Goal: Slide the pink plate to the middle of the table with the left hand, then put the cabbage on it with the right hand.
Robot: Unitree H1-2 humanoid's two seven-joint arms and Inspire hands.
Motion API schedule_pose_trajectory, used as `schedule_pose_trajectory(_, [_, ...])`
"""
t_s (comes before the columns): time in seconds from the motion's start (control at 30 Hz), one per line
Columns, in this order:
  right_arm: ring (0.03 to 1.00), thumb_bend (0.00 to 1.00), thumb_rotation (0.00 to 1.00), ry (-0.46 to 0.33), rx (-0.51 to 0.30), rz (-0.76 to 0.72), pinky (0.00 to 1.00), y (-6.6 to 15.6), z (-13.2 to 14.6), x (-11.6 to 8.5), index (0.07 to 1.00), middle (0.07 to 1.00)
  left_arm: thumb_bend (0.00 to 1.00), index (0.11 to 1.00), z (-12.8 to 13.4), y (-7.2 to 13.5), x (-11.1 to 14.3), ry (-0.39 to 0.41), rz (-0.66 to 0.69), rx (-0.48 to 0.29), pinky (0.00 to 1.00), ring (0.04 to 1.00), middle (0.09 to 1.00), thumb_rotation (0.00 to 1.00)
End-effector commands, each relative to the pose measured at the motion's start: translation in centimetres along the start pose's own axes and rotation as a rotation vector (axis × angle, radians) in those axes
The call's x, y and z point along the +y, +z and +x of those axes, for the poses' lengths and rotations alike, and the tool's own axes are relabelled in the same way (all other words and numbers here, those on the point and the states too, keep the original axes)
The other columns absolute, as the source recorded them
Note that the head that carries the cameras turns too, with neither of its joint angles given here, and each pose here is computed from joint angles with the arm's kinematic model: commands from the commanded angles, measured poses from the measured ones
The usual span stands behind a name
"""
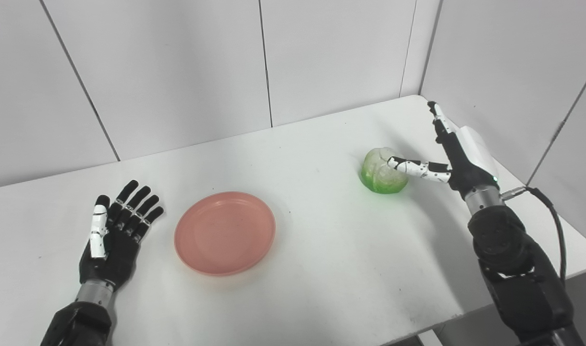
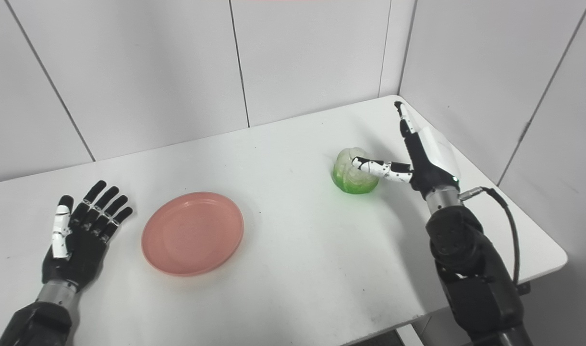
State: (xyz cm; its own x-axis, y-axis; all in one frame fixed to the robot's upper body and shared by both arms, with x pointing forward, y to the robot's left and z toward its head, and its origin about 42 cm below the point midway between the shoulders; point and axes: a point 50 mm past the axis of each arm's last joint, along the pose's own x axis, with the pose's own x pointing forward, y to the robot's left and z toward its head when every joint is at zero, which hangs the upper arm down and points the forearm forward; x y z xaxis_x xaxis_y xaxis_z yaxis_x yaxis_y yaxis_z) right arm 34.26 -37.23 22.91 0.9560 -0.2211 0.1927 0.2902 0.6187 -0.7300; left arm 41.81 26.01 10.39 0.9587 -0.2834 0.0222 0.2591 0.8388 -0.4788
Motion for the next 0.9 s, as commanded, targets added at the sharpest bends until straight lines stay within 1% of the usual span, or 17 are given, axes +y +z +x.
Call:
schedule_pose_trajectory(0.0, [0.928,1.00,0.65,-0.042,-0.061,-0.014,0.81,1.2,1.5,-1.5,1.000,0.975,0.61,0.813,-2.8,-3.0,2.3,0.077,-0.030,0.102,0.79,0.813,0.828,0.82])
schedule_pose_trajectory(0.17, [0.920,1.00,0.67,-0.015,-0.067,-0.044,0.82,1.3,2.1,-0.9,1.000,0.961,0.61,0.819,-2.9,-2.8,2.4,0.074,-0.017,0.103,0.80,0.820,0.834,0.82])
schedule_pose_trajectory(0.3, [0.924,1.00,0.67,0.010,-0.066,-0.038,0.83,1.5,2.6,-0.5,1.000,0.957,0.61,0.817,-2.9,-2.8,2.6,0.084,-0.018,0.106,0.80,0.817,0.832,0.82])
schedule_pose_trajectory(0.43, [0.932,1.00,0.67,0.042,-0.061,-0.035,0.84,1.6,3.1,-0.1,1.000,0.967,0.60,0.823,-3.0,-2.8,2.6,0.085,-0.012,0.104,0.81,0.822,0.835,0.83])
schedule_pose_trajectory(0.6, [0.960,1.00,0.66,0.076,-0.044,-0.024,0.88,1.3,3.9,0.2,1.000,0.986,0.61,0.806,-3.0,-2.7,2.4,0.089,-0.008,0.103,0.79,0.805,0.819,0.82])
schedule_pose_trajectory(0.7, [0.964,1.00,0.64,0.089,-0.037,-0.027,0.88,0.9,4.3,0.2,1.000,0.990,0.60,0.819,-3.1,-2.7,2.5,0.084,-0.003,0.103,0.80,0.817,0.830,0.84])
schedule_pose_trajectory(0.87, [0.977,1.00,0.62,0.115,-0.008,-0.028,0.90,0.5,4.7,0.2,1.000,0.999,0.60,0.820,-3.2,-2.5,2.5,0.087,-0.005,0.105,0.80,0.815,0.830,0.84])
